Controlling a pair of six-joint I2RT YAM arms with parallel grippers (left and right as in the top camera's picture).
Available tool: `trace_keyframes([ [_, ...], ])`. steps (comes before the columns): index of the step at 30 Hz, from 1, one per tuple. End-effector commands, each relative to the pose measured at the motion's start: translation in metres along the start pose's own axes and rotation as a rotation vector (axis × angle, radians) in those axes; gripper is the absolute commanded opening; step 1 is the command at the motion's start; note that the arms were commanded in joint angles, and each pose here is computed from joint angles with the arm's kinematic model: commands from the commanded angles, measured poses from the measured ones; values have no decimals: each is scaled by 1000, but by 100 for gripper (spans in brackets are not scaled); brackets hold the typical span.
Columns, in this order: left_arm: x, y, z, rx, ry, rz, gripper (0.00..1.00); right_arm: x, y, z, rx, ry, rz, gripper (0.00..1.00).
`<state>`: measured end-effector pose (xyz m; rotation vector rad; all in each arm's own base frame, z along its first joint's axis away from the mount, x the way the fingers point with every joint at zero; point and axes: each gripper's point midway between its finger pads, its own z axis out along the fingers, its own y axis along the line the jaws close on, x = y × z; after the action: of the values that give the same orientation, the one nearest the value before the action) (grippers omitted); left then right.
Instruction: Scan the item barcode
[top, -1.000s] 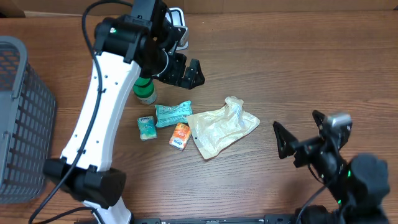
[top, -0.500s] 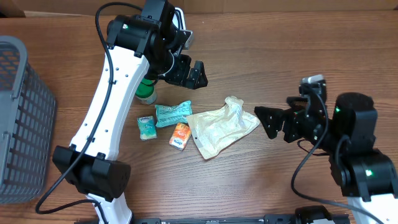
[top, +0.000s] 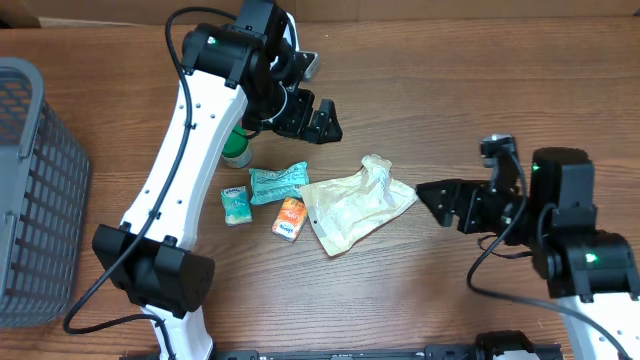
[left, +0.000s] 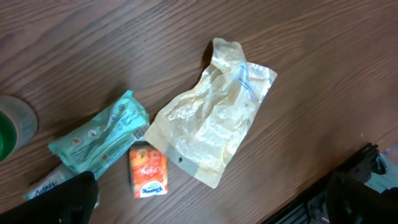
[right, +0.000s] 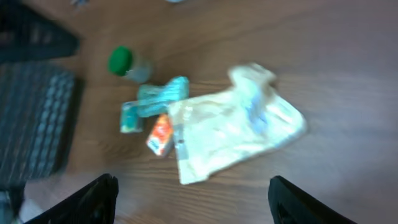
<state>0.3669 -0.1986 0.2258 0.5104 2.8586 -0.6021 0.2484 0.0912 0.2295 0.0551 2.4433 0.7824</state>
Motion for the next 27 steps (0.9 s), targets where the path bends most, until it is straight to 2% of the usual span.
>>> trace_keyframes([
  [1,-2,-5,7,24,6,36,100,-13,-24,-9,66,-35,123,76],
  [6,-6,-6,10,25,-4,44,95,-19,-56,-11,124,-40,224,76],
  [14,-7,-6,25,27,23,46,88,-19,-71,-2,157,-10,230,77],
  [17,-5,-10,42,52,66,41,87,-17,-74,1,162,10,244,77],
  [21,-1,-14,75,86,138,36,80,-14,-77,4,165,30,257,77],
  [23,1,-14,88,87,167,35,73,-14,-77,4,165,29,257,78],
  [27,7,-14,117,86,230,35,68,-14,-77,4,165,30,257,81],
])
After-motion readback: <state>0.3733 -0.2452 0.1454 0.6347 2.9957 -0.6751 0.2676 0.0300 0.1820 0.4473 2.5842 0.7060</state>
